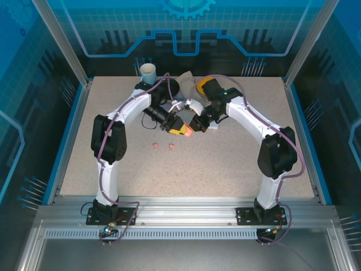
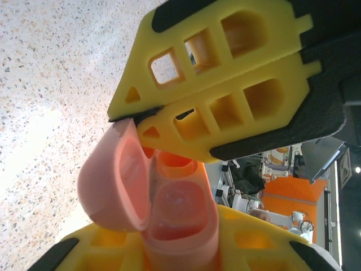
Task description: Insert the wireless bluetooth earbuds into the charging case
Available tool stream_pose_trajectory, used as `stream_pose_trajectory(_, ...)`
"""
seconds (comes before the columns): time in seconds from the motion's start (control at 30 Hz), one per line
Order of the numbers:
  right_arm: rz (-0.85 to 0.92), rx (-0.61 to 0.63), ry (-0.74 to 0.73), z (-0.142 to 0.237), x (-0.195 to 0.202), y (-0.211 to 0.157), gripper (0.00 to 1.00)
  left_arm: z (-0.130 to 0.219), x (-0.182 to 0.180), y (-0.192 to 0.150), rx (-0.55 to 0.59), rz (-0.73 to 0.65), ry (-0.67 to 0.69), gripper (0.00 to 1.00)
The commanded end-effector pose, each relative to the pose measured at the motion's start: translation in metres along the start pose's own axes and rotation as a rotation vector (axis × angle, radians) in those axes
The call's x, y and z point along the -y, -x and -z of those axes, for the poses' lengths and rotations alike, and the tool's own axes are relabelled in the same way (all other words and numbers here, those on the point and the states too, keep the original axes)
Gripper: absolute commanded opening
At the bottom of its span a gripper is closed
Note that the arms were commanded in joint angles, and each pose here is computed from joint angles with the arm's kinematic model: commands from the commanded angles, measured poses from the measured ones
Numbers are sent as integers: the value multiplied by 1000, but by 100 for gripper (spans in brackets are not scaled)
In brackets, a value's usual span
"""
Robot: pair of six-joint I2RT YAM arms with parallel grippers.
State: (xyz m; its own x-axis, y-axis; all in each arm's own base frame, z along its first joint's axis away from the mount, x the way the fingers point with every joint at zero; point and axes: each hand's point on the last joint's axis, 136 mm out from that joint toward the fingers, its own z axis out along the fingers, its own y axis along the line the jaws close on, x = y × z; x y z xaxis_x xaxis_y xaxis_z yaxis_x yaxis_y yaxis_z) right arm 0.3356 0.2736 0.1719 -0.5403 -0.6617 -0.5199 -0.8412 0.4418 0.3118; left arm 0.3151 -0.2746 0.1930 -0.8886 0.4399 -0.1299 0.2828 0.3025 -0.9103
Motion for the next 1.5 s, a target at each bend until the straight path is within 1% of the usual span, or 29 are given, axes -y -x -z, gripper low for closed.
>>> stream_pose_trajectory(0.0, 47, 47, -6, 14, -16, 14, 0, -2, 12, 7, 27, -42, -32, 27)
stream_pose_trajectory(0.17, 51, 55, -5, 16, -17, 17, 0, -1, 13, 11, 38, -49, -28, 39)
stream_pose_trajectory(0.47, 47, 46, -14, 13, -15, 16, 0, -1, 12, 12, 43, -50, -29, 37)
stream_pose_trajectory(0.83, 25, 41, -32, 10, -1, 14, 0, 1, 23, 4, 45, -68, -46, 40)
stream_pose_trajectory(0.97, 21, 38, -35, 9, 1, 14, 0, 1, 21, 2, 44, -62, -48, 35)
stream_pose_trajectory(1.33, 13, 34, -44, 8, 4, 12, 0, 2, 20, 2, 50, -67, -44, 31)
stream_pose_trajectory(1.47, 13, 37, -44, 9, 4, 13, 0, 3, 20, 4, 59, -72, -38, 25)
